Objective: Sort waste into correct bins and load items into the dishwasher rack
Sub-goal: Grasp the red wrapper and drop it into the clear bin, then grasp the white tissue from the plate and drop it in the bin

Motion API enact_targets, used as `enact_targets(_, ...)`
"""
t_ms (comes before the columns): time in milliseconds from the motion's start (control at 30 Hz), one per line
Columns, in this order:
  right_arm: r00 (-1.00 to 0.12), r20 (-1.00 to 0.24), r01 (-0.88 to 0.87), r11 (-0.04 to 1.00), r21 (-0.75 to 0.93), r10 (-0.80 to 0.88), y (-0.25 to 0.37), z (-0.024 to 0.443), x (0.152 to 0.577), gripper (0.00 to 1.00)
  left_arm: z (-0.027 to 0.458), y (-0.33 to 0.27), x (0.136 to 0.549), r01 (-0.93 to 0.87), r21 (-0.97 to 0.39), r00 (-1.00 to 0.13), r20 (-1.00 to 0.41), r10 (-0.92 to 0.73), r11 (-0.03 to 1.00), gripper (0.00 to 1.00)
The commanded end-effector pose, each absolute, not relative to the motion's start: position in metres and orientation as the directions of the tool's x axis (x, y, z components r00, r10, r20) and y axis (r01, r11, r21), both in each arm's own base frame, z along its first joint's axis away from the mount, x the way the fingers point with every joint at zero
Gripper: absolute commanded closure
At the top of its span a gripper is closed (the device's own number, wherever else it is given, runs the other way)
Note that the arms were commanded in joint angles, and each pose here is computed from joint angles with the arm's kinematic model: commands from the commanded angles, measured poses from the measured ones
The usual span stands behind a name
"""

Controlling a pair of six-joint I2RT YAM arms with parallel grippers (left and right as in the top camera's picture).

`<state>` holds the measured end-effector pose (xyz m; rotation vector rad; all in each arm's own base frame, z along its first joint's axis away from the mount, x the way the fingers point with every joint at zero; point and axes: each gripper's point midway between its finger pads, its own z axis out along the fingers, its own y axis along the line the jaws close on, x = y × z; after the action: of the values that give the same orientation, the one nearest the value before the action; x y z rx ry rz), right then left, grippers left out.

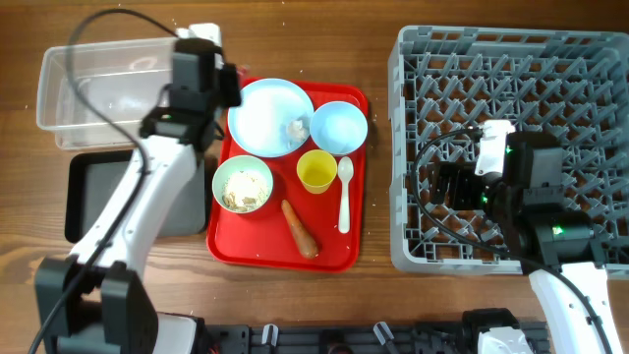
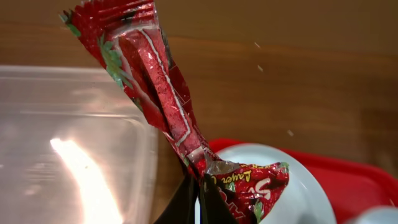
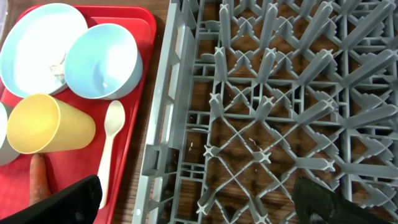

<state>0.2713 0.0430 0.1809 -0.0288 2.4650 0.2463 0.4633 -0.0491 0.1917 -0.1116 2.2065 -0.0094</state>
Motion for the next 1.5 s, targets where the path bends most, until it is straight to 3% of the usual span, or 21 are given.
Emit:
enact_targets(0,-0.776,-0.63,-0.101,0.98,0.173,0.031,0.044,0.189,0.274,0.0,0.191,0.009,0.465,-0.231,-0.007,-0.577,-0.804,-0.143,0.973,0.96)
enact_targets(100,-0.776,-0.63,-0.101,0.98,0.173,0.031,0.044,0.189,0.274,0.0,0.183,0.039,0.464,-0.294,0.0,-0.584,-0.791,-0.18,0.956,0.9)
enact_targets(200,-0.776,-0.63,-0.101,0.98,0.173,0.031,0.044,0.189,0.274,0.0,0.177,0.063,0.462,-0.343,0.004,-0.585,-0.784,-0.211,0.939,0.7)
enact_targets(267,-0.776,-0.63,-0.1,0.98,0.173,0.032,0.044,0.189,0.274,0.0,0.176,0.072,0.461,-0.36,0.001,-0.581,-0.783,-0.223,0.933,0.39)
enact_targets(333,-0.776,-0.63,-0.101,0.98,0.173,0.031,0.045,0.189,0.274,0.0,0.177,0.071,0.463,-0.347,-0.017,-0.579,-0.782,-0.228,0.938,0.32)
enact_targets(567,-0.775,-0.631,-0.101,0.98,0.173,0.031,0.045,0.189,0.274,0.0,0.171,-0.033,0.464,-0.003,-0.227,-0.664,-0.728,-0.171,0.974,0.33)
enact_targets(667,-0.776,-0.63,-0.1,0.98,0.173,0.032,0.045,0.189,0.274,0.0,0.164,-0.07,0.459,0.076,-0.233,-0.693,-0.711,-0.117,0.97,0.3)
enact_targets(1067,-0.776,-0.63,-0.101,0.98,0.173,0.031,0.045,0.189,0.274,0.0,0.058,-0.155,0.435,0.205,-0.222,-0.847,-0.527,0.059,0.953,0.23)
enact_targets(1333,-0.776,-0.63,-0.101,0.98,0.173,0.031,0.045,0.189,0.274,0.0,0.025,-0.185,0.423,0.259,-0.218,-0.868,-0.481,0.128,0.941,0.19)
enact_targets(1400,-0.776,-0.63,-0.101,0.98,0.173,0.031,0.045,0.189,0.274,0.0,0.018,-0.186,0.422,0.26,-0.215,-0.873,-0.469,0.134,0.941,0.23)
enact_targets(1467,-0.776,-0.63,-0.101,0.98,0.173,0.031,0.045,0.189,0.274,0.0,0.012,-0.185,0.421,0.255,-0.209,-0.878,-0.459,0.136,0.944,0.36)
